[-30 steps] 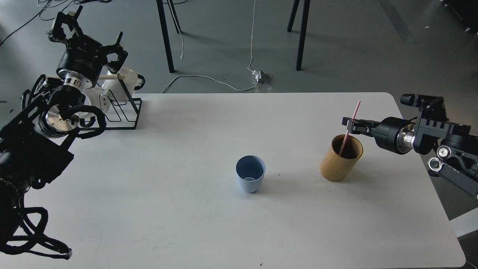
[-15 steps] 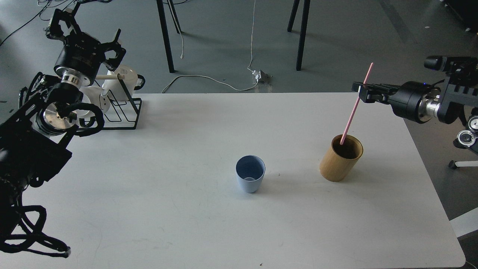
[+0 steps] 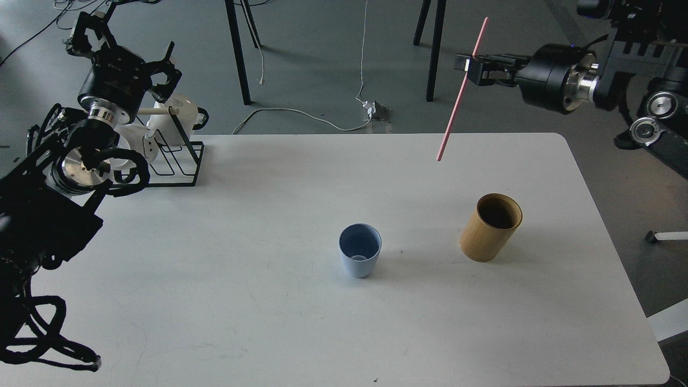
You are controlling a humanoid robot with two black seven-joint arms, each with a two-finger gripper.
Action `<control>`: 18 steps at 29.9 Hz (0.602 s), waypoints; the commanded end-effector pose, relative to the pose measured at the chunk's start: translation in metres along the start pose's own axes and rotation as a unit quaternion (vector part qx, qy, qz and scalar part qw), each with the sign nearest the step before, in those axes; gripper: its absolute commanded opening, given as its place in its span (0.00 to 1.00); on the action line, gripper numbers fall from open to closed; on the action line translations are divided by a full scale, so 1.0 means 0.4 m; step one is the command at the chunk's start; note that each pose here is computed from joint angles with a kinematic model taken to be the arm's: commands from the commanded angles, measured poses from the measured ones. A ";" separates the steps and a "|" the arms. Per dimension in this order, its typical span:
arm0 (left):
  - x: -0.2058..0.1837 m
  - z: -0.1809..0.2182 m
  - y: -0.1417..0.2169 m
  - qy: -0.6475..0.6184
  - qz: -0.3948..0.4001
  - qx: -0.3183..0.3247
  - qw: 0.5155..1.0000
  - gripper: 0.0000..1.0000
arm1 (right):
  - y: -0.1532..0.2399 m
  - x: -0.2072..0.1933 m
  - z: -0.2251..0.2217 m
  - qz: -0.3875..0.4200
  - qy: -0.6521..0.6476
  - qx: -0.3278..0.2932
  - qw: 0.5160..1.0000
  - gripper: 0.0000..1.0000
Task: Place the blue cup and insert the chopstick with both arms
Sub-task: 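Move the straw over the blue cup and lower it inside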
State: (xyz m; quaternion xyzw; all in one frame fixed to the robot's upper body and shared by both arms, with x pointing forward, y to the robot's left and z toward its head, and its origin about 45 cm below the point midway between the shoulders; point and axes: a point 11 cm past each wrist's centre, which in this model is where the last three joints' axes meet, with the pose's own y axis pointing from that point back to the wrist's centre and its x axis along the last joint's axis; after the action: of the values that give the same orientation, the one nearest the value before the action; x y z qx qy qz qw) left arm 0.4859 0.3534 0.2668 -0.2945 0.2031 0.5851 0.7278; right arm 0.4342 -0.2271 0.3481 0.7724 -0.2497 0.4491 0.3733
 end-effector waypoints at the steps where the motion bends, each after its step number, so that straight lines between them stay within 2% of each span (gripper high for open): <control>1: 0.000 0.001 0.000 0.000 0.000 0.000 1.000 1.00 | -0.070 -0.069 -0.052 -0.013 -0.024 0.010 1.000 0.07; 10: 0.002 -0.007 0.003 -0.006 0.000 0.006 1.000 1.00 | -0.140 -0.199 -0.136 -0.058 -0.060 0.049 0.995 0.07; 18: -0.012 0.005 -0.010 -0.007 -0.007 0.004 1.000 1.00 | -0.145 -0.231 -0.149 -0.074 -0.064 0.056 0.994 0.07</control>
State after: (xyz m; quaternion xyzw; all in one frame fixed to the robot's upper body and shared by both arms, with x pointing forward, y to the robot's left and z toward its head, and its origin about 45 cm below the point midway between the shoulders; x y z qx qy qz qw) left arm 0.4878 0.3506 0.2701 -0.2883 0.1997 0.5822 0.7335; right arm 0.4033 -0.1407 0.2671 0.8346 -0.1928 0.3843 0.3444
